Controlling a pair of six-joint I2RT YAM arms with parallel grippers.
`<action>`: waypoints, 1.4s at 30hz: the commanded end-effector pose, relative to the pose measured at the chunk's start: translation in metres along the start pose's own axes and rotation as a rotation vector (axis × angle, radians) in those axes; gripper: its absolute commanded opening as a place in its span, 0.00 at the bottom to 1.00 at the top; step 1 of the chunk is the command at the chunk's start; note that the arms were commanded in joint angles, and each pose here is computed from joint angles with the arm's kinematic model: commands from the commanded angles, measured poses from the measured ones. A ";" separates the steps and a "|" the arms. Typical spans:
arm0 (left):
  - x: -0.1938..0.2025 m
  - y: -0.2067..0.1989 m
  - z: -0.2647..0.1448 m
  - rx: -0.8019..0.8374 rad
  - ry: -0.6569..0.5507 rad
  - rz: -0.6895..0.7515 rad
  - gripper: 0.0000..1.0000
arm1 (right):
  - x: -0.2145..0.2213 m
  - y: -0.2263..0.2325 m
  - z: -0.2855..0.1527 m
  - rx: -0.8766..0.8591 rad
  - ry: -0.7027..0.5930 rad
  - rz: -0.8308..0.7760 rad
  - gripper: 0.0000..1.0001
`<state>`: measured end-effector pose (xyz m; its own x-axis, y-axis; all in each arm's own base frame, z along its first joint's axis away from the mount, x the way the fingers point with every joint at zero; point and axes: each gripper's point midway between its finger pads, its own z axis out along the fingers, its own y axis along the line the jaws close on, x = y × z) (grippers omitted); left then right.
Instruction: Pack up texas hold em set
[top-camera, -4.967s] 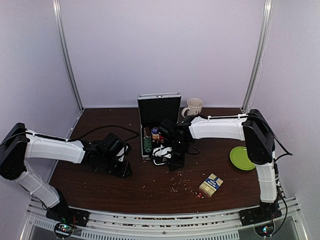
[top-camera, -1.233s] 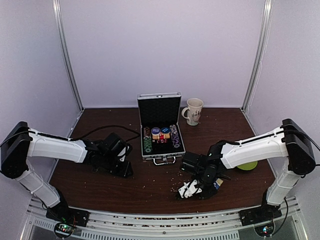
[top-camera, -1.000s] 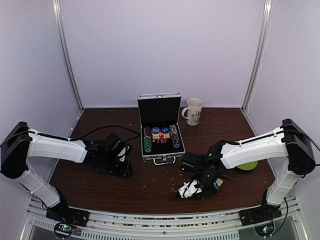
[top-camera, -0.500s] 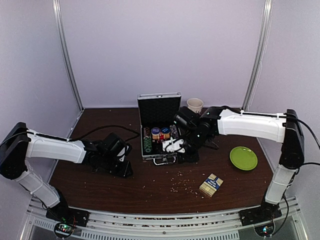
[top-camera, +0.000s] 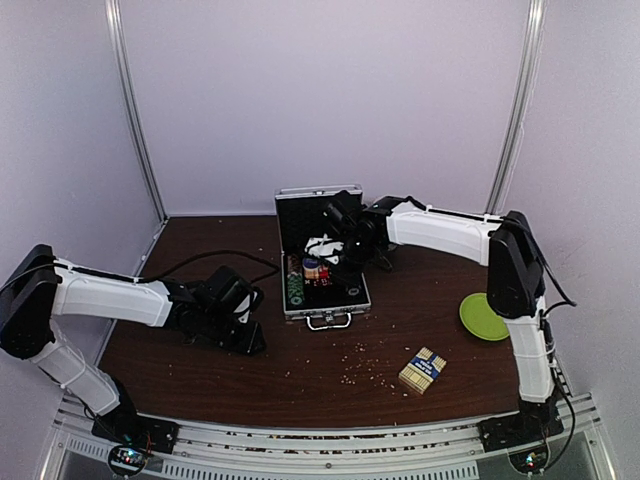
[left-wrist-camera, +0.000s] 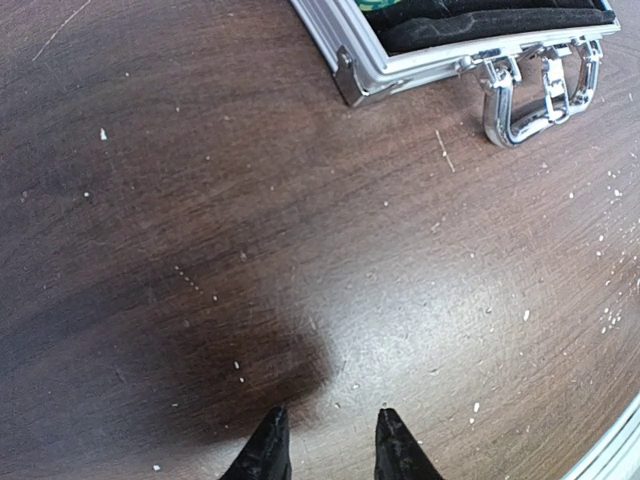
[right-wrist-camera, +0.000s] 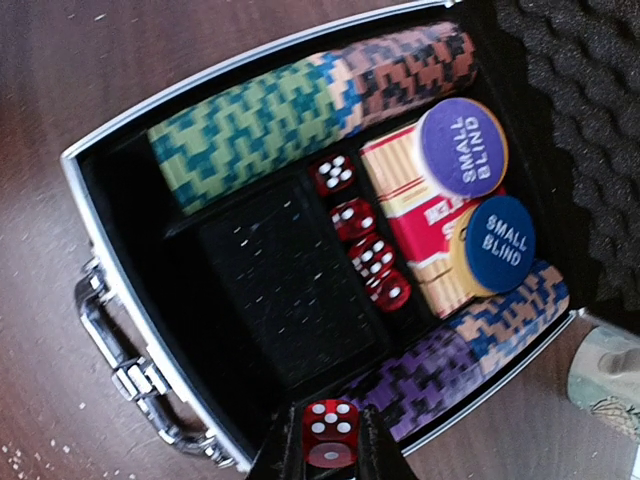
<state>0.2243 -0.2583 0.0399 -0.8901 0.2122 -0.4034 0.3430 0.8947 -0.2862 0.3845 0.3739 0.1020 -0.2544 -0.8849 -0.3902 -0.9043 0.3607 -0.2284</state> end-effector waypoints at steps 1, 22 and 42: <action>-0.006 -0.007 -0.002 0.025 -0.025 0.006 0.31 | -0.011 -0.032 0.004 0.112 -0.004 0.048 0.10; -0.005 -0.006 0.000 0.014 -0.014 0.018 0.32 | 0.007 -0.038 0.048 0.111 0.081 0.048 0.13; -0.004 -0.005 -0.001 0.016 -0.020 0.012 0.31 | -0.008 -0.041 0.019 0.107 0.010 0.091 0.34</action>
<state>0.2240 -0.2580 0.0396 -0.8906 0.2132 -0.4017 0.3429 0.8951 -0.2850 0.4309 0.3688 0.0609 -0.3318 -0.8823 -0.3339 -0.8512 0.4326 -0.2972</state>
